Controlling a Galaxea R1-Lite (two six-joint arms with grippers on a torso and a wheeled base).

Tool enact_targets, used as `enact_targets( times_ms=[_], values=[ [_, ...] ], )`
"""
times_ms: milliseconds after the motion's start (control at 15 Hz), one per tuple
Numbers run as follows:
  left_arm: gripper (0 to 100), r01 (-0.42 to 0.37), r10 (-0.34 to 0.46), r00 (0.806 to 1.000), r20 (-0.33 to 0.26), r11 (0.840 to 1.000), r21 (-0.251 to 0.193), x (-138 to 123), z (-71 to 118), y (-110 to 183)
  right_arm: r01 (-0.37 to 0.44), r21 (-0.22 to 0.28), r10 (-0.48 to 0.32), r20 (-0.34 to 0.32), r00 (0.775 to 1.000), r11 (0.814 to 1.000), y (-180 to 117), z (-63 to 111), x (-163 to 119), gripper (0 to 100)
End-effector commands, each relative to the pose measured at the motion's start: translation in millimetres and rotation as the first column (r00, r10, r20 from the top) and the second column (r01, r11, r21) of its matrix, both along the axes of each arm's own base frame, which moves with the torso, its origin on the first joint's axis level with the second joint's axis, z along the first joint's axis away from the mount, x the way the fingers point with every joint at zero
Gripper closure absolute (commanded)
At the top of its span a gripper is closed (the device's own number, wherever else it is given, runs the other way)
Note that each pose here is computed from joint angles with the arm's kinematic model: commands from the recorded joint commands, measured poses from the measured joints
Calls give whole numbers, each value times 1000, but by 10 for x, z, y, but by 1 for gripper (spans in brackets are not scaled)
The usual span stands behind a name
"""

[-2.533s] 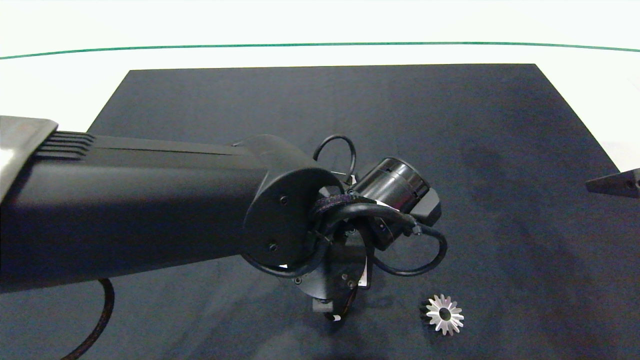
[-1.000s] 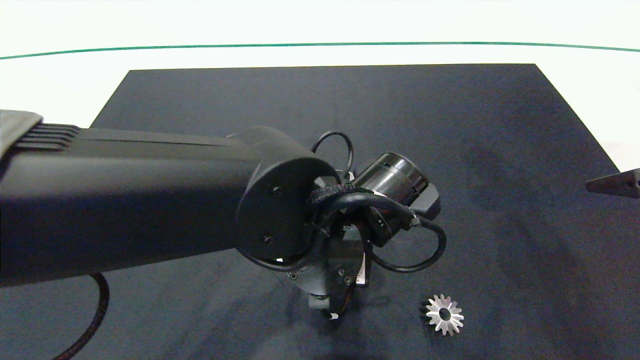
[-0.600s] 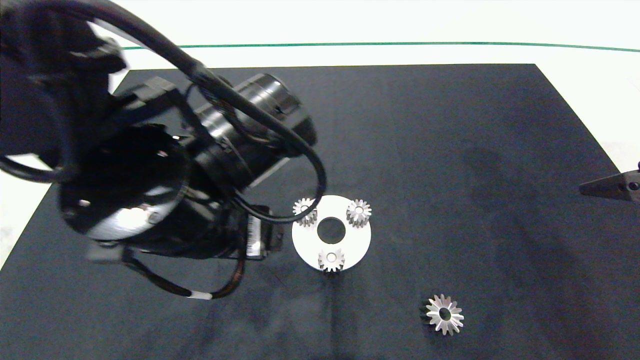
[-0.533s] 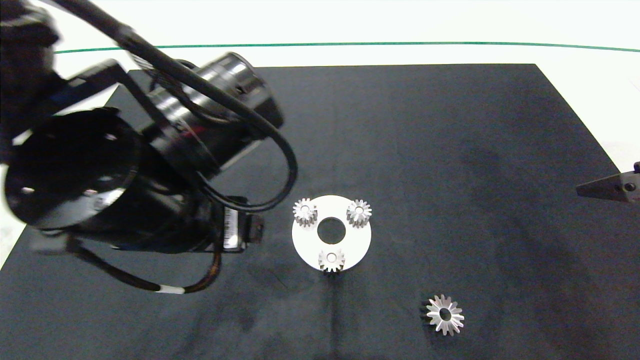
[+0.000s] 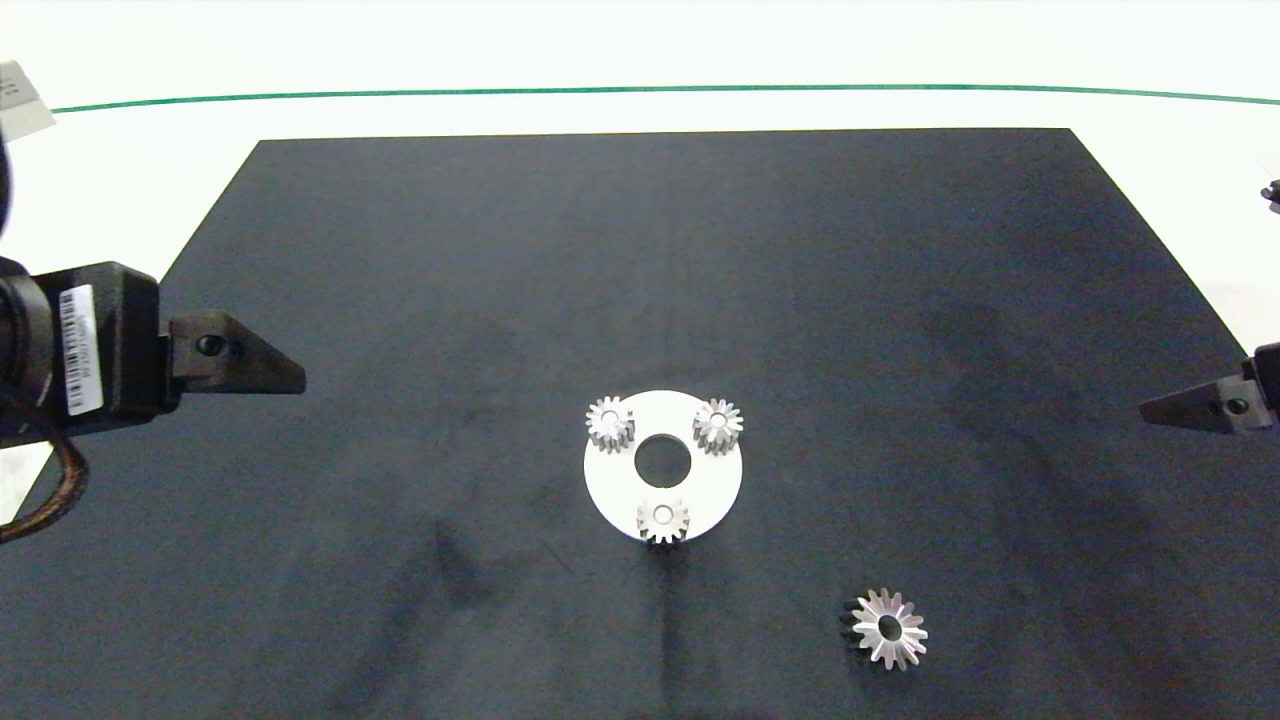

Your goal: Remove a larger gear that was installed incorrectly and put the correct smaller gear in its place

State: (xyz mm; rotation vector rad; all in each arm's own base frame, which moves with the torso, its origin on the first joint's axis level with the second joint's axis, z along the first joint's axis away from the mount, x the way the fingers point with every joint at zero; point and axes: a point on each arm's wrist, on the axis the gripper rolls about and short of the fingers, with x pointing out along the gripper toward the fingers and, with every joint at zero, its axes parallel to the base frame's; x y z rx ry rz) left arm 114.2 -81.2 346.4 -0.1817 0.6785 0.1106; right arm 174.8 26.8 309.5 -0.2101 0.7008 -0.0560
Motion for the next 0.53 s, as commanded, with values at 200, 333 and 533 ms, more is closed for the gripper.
enact_targets(
  times_ms=[200, 333, 533],
  values=[
    [0, 2, 0, 999, 48, 999, -39, -113, 46, 89, 15, 7, -16, 27, 1000, 1000, -24, 10, -1, 0],
    [0, 2, 1, 998, 63, 999, -50, -79, 36, 63, 16, 3, -16, 29, 999, 1000, -29, 6, -12, 0],
    [0, 7, -2, 996, 84, 998, -64, -59, 26, 43, 13, 4, -13, 31, 999, 1000, -26, 4, -14, 0]
  ],
)
